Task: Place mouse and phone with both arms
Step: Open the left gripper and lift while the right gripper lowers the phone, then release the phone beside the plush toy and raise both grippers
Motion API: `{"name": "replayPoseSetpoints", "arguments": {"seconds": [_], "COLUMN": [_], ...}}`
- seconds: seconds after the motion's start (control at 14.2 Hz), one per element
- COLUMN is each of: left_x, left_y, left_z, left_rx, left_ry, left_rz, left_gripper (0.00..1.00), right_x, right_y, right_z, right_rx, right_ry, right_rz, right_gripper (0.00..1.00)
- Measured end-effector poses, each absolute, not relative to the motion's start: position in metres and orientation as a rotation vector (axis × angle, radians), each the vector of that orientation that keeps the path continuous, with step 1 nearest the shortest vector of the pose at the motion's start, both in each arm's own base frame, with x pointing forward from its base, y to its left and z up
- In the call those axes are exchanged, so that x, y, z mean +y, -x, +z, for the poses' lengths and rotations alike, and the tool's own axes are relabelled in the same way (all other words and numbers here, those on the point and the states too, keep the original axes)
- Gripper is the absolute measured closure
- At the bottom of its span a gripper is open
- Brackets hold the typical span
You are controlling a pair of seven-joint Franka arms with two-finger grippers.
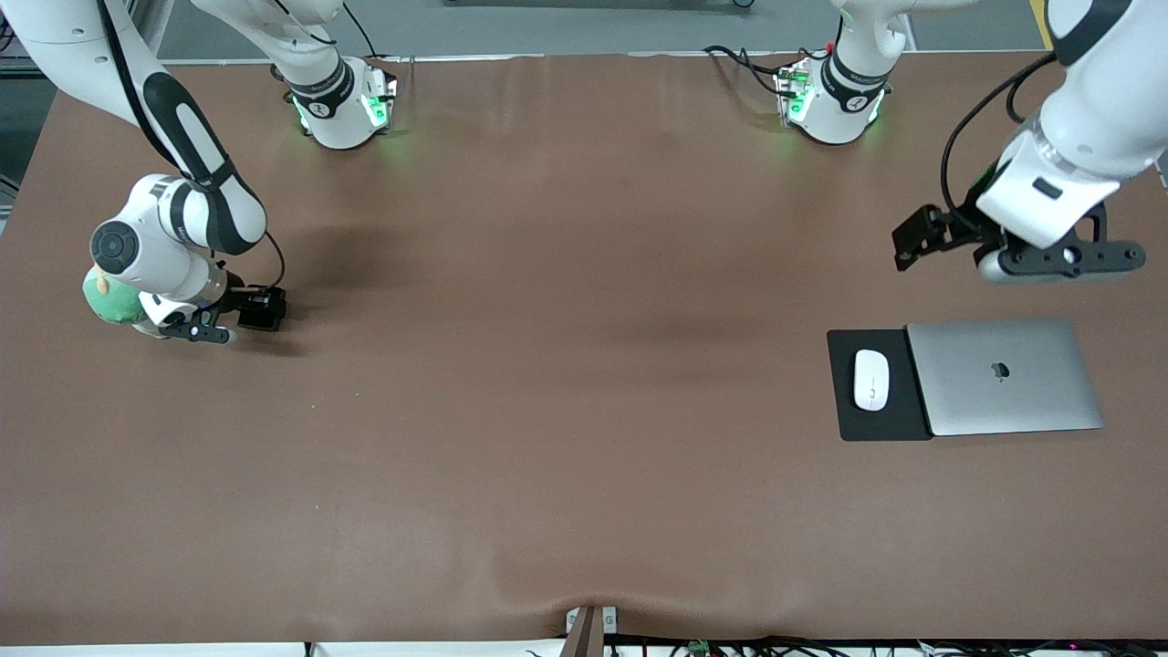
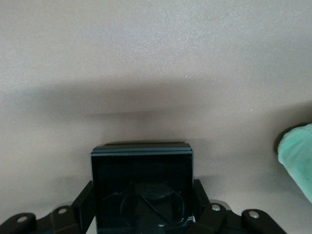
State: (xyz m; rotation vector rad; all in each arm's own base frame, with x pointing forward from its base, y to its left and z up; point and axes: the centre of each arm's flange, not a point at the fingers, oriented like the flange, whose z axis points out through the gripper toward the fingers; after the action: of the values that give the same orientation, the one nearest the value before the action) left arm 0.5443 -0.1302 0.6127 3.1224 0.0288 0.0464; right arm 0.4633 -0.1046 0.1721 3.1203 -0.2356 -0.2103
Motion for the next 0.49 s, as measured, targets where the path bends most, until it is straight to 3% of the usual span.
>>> {"name": "replayPoseSetpoints", "arguments": {"seconds": [0.14,0.28,0.49], "left_x": [-0.136,-0.137,-0.138], "left_y": [-0.536,-0.535,-0.535], "left_z": [0.622,0.624,0.623], "left_rx": [0.012,0.009,0.009], "left_ry": [-3.125,-3.125,-3.113], "left_rz": [0.057,0.06,0.054], "left_gripper": [0.0,0.0,0.0], "right_x": [-0.102,-0.089,-0.069], "right_y": [-0.465,-0.476,-0.514], "right_z": [0.174,0.194,0.293], "right_rx": [-0.226,-0.204,-0.162], "right_ry": [-3.122,-3.126,-3.134], "right_rz": [-0.213,-0.242,-0.211], "right_gripper": [0.0,0.0,0.0]}}
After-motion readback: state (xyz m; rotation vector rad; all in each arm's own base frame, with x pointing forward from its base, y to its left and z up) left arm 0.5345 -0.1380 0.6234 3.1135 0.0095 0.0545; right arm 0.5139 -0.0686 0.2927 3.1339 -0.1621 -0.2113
